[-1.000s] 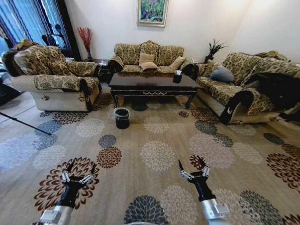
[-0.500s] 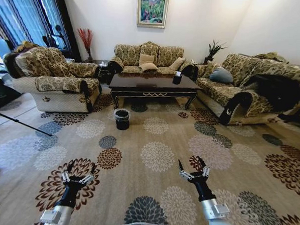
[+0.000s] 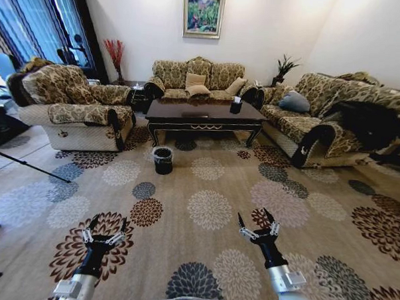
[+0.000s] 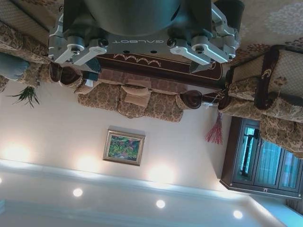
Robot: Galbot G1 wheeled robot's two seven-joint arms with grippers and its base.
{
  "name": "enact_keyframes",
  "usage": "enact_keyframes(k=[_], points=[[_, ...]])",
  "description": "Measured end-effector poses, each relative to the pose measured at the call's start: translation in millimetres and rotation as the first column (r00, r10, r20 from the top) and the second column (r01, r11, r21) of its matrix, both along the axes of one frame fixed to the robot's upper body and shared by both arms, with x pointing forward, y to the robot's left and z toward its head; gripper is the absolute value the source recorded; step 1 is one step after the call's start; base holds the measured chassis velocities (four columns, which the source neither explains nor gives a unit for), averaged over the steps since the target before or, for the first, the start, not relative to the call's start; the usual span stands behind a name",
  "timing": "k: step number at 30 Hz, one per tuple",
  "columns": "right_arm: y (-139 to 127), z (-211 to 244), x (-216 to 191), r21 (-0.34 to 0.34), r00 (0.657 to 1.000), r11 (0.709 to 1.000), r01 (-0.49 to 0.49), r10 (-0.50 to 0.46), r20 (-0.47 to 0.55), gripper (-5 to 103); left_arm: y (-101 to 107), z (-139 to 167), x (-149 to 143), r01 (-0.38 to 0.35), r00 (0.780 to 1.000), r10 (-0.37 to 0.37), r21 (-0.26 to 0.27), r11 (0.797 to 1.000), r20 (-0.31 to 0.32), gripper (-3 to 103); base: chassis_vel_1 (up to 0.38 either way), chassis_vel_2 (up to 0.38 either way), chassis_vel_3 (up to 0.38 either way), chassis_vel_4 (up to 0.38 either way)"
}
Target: Move to the front of the table and pick up the trash from the floor, then place it into the trash bin.
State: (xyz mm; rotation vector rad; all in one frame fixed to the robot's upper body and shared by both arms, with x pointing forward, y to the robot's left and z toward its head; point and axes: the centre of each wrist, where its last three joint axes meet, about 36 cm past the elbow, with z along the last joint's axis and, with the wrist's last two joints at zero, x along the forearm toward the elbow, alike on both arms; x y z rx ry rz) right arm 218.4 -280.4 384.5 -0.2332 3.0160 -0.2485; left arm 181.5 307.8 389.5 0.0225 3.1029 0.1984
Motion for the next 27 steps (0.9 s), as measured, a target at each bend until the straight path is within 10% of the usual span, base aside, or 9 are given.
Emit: enact_keyframes(k=[27], points=[[0.0, 0.0, 0.0, 0.0, 1.0, 1.0, 0.0, 0.0, 0.0, 100, 0.0, 0.0, 0.0, 0.0, 1.0, 0.0, 0.0, 1.0, 0.0, 100, 0.0, 0.0, 0.0, 0.0]])
